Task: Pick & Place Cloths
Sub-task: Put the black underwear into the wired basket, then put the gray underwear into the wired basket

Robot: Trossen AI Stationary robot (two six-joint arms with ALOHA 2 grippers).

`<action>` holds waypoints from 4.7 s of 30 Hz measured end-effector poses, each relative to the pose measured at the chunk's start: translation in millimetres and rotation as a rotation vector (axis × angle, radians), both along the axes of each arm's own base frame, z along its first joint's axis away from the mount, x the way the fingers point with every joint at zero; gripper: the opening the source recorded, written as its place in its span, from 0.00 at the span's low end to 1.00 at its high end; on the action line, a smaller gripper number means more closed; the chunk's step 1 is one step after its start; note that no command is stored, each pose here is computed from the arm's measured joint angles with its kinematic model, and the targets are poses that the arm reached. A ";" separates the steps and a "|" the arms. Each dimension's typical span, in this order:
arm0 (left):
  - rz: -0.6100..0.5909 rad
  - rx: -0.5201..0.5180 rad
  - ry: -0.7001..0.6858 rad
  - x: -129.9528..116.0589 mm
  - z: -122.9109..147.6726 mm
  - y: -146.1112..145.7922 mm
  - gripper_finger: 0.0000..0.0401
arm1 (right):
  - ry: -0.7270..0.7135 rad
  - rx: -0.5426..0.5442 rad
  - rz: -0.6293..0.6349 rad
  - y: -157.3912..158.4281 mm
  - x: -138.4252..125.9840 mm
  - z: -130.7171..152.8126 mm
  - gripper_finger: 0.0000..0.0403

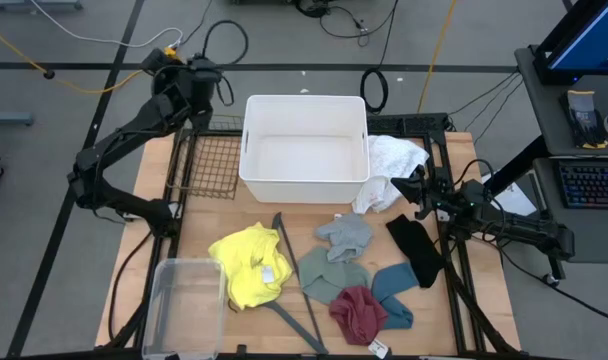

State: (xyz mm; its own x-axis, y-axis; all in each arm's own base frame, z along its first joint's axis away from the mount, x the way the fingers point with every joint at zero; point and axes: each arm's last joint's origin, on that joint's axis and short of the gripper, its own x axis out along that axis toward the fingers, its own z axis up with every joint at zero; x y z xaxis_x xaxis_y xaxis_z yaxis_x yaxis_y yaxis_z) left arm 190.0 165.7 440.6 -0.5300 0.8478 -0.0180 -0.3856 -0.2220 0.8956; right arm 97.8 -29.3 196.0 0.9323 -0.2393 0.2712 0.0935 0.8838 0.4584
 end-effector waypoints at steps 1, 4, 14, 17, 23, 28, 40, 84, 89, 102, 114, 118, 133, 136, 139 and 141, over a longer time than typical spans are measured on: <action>-0.024 -0.012 -0.007 -0.6 -3.6 -0.5 0.00 | 0.000 0.000 0.000 0.0 0.0 0.0 0.00; -0.101 -0.075 -0.053 -4.7 -16.4 -1.6 0.00 | 0.000 0.000 0.000 0.0 0.0 0.0 0.00; -0.053 -0.378 -0.439 -38.3 -51.9 -5.0 0.00 | 0.000 0.000 0.000 0.0 0.0 0.0 0.00; -0.018 -0.446 -0.532 -43.2 -55.9 -6.0 0.00 | 0.000 -0.001 -0.001 0.0 0.0 0.0 0.00; -0.007 -0.574 -0.678 -41.1 -70.8 -4.2 0.00 | 0.001 -0.002 -0.001 0.0 0.0 0.0 0.00; 0.038 -0.649 -0.700 -40.7 -96.4 -1.1 0.00 | 0.001 -0.002 -0.001 0.0 0.0 0.0 0.00; 0.111 -0.804 -0.784 -41.7 -170.0 3.7 0.00 | 0.000 0.000 -0.001 0.0 0.0 0.0 0.00; 0.234 -0.955 -0.966 -47.5 -205.3 -3.2 0.54 | -0.043 0.063 0.026 0.3 -0.7 2.5 0.18; 0.269 -0.985 -0.937 -50.1 -196.2 -6.2 0.61 | -0.056 0.111 0.047 0.5 -0.6 2.5 0.25; 0.156 -0.876 -1.036 -38.4 -131.3 0.0 0.63 | -0.102 0.001 0.276 8.4 -2.8 12.0 0.32; -0.207 -0.852 -1.092 -19.7 -62.4 -16.0 0.63 | -0.003 -0.123 0.248 9.4 -4.2 29.0 0.23; -0.418 -0.923 -1.073 -13.6 -51.0 -31.8 0.63 | 0.079 -0.127 0.243 9.7 -5.0 35.2 0.17; -1.074 -0.896 -1.085 3.2 -9.3 -86.3 0.62 | 0.246 -0.138 0.270 8.7 0.6 69.8 0.00; -1.156 -0.890 -1.076 5.6 -4.6 -95.8 0.62 | 0.265 -0.148 0.312 8.3 6.0 74.6 0.00; -1.203 -0.898 -1.087 7.7 -1.7 -104.0 0.62 | 0.290 -0.146 0.345 7.0 12.8 78.2 0.00; -1.237 -0.903 -1.087 9.1 -0.1 -109.6 0.62 | 0.304 -0.145 0.368 6.1 17.5 81.1 0.00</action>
